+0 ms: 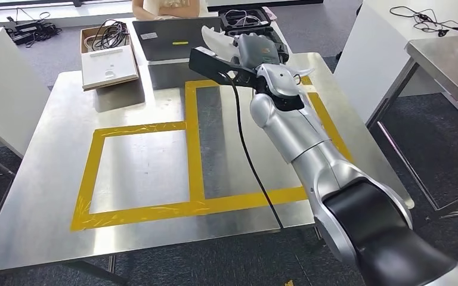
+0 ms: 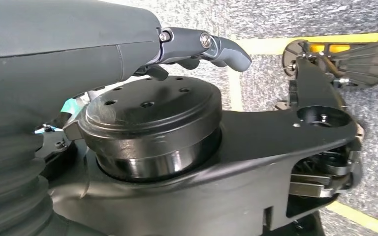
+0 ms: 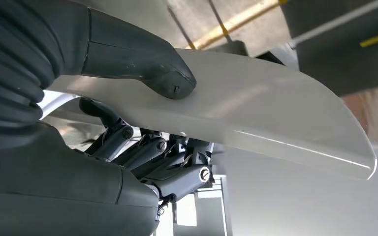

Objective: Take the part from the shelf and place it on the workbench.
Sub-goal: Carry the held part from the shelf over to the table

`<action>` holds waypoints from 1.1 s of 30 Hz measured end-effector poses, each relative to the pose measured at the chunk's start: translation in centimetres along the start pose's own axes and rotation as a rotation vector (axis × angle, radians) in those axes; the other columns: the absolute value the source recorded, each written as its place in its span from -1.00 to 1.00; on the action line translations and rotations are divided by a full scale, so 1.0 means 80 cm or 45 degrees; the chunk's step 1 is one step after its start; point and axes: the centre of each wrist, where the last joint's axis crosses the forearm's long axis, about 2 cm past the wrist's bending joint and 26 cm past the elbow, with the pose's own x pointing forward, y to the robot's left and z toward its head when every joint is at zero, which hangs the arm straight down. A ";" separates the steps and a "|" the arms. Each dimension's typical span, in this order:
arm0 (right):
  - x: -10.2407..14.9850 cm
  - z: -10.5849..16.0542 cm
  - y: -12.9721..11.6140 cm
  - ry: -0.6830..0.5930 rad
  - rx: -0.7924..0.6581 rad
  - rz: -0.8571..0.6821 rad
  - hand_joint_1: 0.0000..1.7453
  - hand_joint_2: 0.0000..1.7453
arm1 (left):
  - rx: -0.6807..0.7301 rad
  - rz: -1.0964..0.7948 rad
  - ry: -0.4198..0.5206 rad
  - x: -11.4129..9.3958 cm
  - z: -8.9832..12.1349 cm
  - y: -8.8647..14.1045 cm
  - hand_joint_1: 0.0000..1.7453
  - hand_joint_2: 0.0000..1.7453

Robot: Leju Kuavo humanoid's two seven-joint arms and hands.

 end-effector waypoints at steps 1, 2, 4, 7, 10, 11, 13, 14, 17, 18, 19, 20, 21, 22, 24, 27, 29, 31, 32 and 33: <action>0.000 -0.002 0.003 0.028 0.032 0.012 1.00 1.00 | 0.000 -0.005 0.002 0.000 0.000 0.000 -1.00 1.00; 0.000 -0.002 0.007 0.051 0.062 0.022 1.00 1.00 | 0.000 -0.009 0.003 0.000 0.000 0.000 -1.00 1.00; 0.000 -0.003 0.016 0.082 0.108 0.031 1.00 1.00 | -0.001 -0.014 0.004 0.000 0.000 -0.001 -1.00 1.00; -0.001 -0.002 0.025 0.123 0.162 0.039 1.00 1.00 | -0.001 -0.022 0.004 -0.001 0.000 -0.001 -1.00 1.00; -0.006 0.001 0.039 0.176 0.246 0.045 1.00 1.00 | -0.002 -0.042 0.009 -0.001 0.000 -0.002 -1.00 1.00; -0.008 0.002 0.047 0.188 0.275 0.048 1.00 1.00 | -0.002 -0.047 0.012 -0.001 0.001 -0.003 -1.00 1.00; -0.012 0.008 0.066 0.205 0.327 0.055 1.00 1.00 | -0.003 -0.056 0.015 0.000 0.001 -0.003 -1.00 1.00; -0.014 0.011 0.076 0.212 0.351 0.057 1.00 1.00 | -0.004 -0.059 0.014 0.001 0.001 -0.004 -1.00 1.00; -0.018 0.019 0.101 0.228 0.406 0.054 1.00 1.00 | -0.005 -0.064 0.010 0.002 0.001 -0.004 -1.00 1.00; -0.019 0.020 0.106 0.233 0.417 0.053 1.00 1.00 | -0.005 -0.063 0.008 0.002 0.001 -0.004 -1.00 1.00; -0.020 0.021 0.109 0.237 0.425 0.052 1.00 1.00 | -0.005 -0.063 0.006 0.002 0.001 -0.004 -1.00 1.00; -0.020 0.022 0.111 0.241 0.432 0.053 1.00 1.00 | -0.005 -0.062 0.004 0.003 0.001 -0.004 -1.00 1.00; -0.021 0.023 0.112 0.244 0.438 0.053 1.00 1.00 | -0.005 -0.062 0.002 0.004 0.001 -0.004 -1.00 1.00; -0.021 0.023 0.113 0.247 0.444 0.055 1.00 1.00 | -0.005 -0.061 0.000 0.005 0.001 -0.004 -1.00 1.00; -0.021 0.024 0.115 0.249 0.455 0.059 1.00 1.00 | -0.005 -0.060 -0.004 0.006 0.001 -0.004 -1.00 1.00; -0.022 0.025 0.119 0.249 0.460 0.062 1.00 1.00 | -0.006 -0.061 -0.006 0.007 0.001 -0.005 -1.00 1.00; -0.023 0.026 0.121 0.249 0.459 0.063 1.00 1.00 | -0.006 -0.061 -0.005 0.007 0.001 -0.005 -1.00 1.00; -0.023 0.026 0.121 0.249 0.456 0.063 1.00 1.00 | -0.006 -0.062 -0.003 0.007 0.001 -0.005 -1.00 1.00; -0.024 0.027 0.121 0.250 0.455 0.063 1.00 1.00 | -0.007 -0.063 -0.002 0.007 0.001 -0.005 -1.00 1.00; -0.024 0.027 0.121 0.251 0.454 0.063 1.00 1.00 | -0.007 -0.064 -0.002 0.007 0.001 -0.006 -1.00 1.00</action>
